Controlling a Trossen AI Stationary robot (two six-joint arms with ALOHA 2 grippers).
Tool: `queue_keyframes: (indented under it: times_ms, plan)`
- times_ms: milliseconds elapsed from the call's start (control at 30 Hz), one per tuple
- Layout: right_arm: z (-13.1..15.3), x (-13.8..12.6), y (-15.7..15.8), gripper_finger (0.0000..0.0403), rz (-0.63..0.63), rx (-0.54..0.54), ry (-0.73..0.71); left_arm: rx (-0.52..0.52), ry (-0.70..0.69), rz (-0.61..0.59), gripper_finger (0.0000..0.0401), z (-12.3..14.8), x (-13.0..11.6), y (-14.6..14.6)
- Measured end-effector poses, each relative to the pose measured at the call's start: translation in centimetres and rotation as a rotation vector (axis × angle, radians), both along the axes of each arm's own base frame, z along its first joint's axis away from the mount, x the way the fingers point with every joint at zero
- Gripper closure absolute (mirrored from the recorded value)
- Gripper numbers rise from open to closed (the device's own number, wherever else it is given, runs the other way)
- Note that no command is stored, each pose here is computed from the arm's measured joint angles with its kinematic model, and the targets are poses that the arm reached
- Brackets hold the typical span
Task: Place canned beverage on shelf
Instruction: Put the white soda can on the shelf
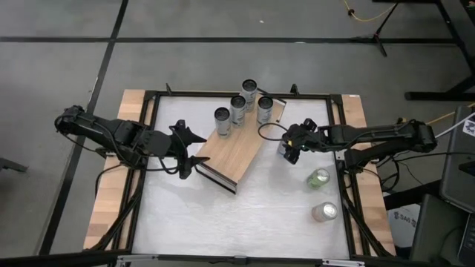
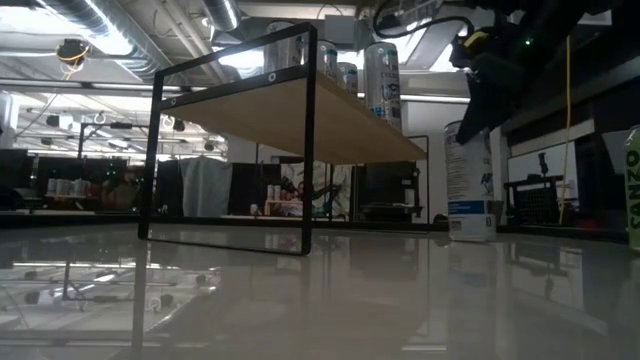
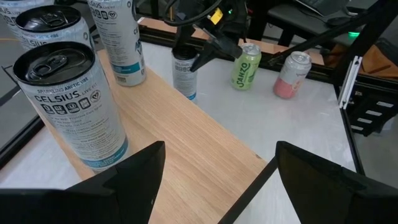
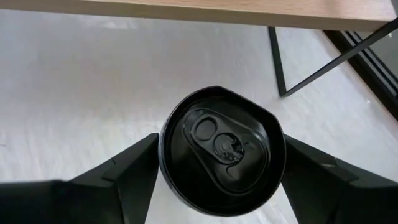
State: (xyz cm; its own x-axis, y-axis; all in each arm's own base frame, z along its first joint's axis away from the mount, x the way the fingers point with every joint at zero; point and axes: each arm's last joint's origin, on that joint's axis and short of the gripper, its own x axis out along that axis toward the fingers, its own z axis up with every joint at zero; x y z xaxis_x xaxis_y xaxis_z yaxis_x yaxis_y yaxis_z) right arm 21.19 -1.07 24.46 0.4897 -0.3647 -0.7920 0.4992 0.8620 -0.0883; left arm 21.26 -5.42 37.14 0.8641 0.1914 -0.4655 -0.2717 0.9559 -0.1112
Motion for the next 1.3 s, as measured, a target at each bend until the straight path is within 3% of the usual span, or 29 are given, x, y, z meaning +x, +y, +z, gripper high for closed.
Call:
queue_keyframes:
  times_ms: [467,867,1200,1300]
  plan:
    - [-0.1,0.0,0.0,0.0109,0.009,0.006,0.008,0.0,0.0,0.0,0.0102,0.0,0.0,0.0]
    - [0.0,0.0,0.1,0.0007,0.02,0.02,0.007,0.0,0.0,-0.001,0.0102,0.0,0.0,0.0]
    - [2.1,0.6,0.1,0.0021,0.056,-0.002,-0.041,0.0,0.0,-0.001,0.0102,0.0,0.0,0.0]
    - [2.2,0.6,-0.2,0.0021,0.065,0.037,-0.047,0.0,0.0,-0.001,0.0102,0.0,0.0,0.0]
